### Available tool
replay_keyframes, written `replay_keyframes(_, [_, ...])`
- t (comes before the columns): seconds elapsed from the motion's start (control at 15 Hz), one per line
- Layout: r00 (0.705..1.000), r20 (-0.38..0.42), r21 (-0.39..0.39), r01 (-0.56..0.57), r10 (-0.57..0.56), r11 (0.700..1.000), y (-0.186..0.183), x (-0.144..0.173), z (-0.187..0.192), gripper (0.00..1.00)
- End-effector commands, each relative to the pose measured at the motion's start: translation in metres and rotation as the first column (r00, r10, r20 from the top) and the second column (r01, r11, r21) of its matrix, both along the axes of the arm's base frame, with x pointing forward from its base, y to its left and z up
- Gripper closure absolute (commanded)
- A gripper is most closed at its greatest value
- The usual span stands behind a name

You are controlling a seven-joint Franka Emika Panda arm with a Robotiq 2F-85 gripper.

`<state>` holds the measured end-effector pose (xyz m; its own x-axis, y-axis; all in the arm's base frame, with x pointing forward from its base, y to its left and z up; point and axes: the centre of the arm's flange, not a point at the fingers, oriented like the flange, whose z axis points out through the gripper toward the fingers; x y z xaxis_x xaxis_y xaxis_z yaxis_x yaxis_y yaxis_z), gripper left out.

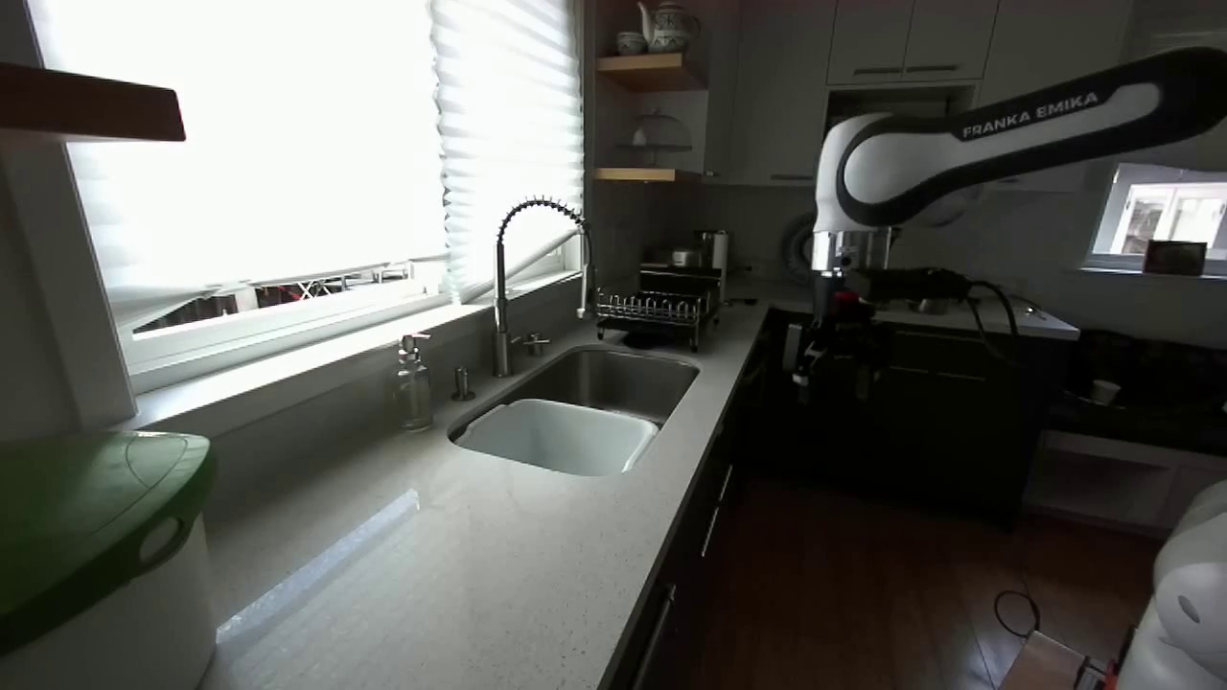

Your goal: Open the cupboard door

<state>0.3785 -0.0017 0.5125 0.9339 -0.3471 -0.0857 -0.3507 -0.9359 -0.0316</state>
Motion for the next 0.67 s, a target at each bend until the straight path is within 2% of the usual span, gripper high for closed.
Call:
replay_keyframes(0.0, [0.985,0.122,0.111,0.106,-0.119,0.988,-0.061,0.013,-0.052,0.00])
replay_keyframes(0.13, [0.968,0.193,0.177,0.127,-0.161,0.976,-0.093,0.019,-0.081,0.00])
replay_keyframes(0.27, [0.960,0.233,0.236,0.097,-0.153,0.967,-0.119,0.021,-0.109,0.00])
replay_keyframes(0.4, [0.949,0.251,0.276,0.118,-0.190,0.954,-0.141,0.022,-0.139,0.00])
replay_keyframes(0.6, [0.943,0.220,0.304,0.178,-0.250,0.936,-0.163,0.024,-0.185,0.00])
